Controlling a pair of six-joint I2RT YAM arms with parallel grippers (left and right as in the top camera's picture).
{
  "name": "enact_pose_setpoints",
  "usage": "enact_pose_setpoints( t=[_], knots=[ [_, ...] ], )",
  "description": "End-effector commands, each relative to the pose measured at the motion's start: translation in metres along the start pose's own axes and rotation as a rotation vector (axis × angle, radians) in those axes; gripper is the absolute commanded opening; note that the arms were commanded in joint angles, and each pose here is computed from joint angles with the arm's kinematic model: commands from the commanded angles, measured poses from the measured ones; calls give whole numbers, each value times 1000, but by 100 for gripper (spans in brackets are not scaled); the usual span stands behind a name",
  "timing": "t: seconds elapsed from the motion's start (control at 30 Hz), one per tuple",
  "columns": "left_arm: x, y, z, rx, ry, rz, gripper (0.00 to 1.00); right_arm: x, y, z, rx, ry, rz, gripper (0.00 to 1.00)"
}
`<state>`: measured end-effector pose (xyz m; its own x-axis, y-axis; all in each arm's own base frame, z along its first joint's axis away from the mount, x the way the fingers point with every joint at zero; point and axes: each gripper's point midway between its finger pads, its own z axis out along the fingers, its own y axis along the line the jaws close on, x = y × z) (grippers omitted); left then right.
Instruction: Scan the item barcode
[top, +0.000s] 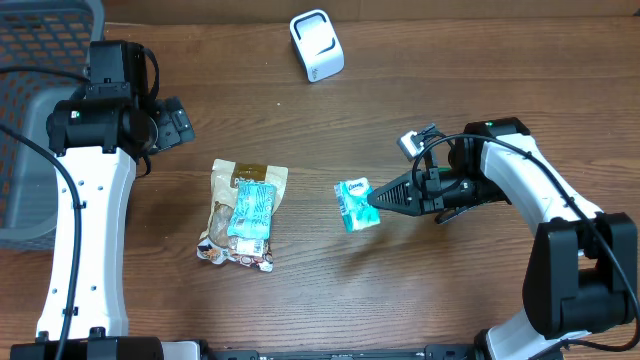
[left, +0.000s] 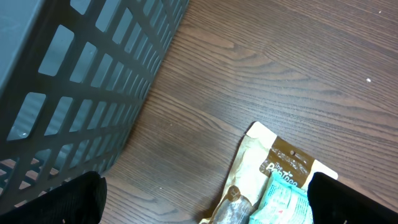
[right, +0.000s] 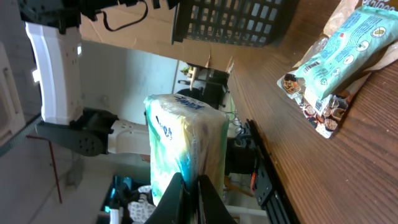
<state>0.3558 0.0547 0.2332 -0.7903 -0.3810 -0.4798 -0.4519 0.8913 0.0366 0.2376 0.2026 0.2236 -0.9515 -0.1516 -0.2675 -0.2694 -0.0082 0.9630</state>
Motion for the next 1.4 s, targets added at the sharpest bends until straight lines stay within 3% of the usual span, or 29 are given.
enact_pose_setpoints(
  t=[0.0,0.7,0.9,1.07,1.37],
  knots=[
    [-5,2,-4,-7,-21,6,100,-1,8,1,-12,-10,-97,4],
    [-5,2,-4,-7,-21,6,99,-13,-10,1,16,4,-140,4],
    [-5,2,-4,-7,-21,6,99,-21,-75,-9,337,80,20,4],
    [-5,2,-4,-7,-21,6,100,-30,-129,-37,691,38,161,4],
    [-5,2,-4,-7,-21,6,100,-54,-130,-38,924,26,135,4]
  ],
)
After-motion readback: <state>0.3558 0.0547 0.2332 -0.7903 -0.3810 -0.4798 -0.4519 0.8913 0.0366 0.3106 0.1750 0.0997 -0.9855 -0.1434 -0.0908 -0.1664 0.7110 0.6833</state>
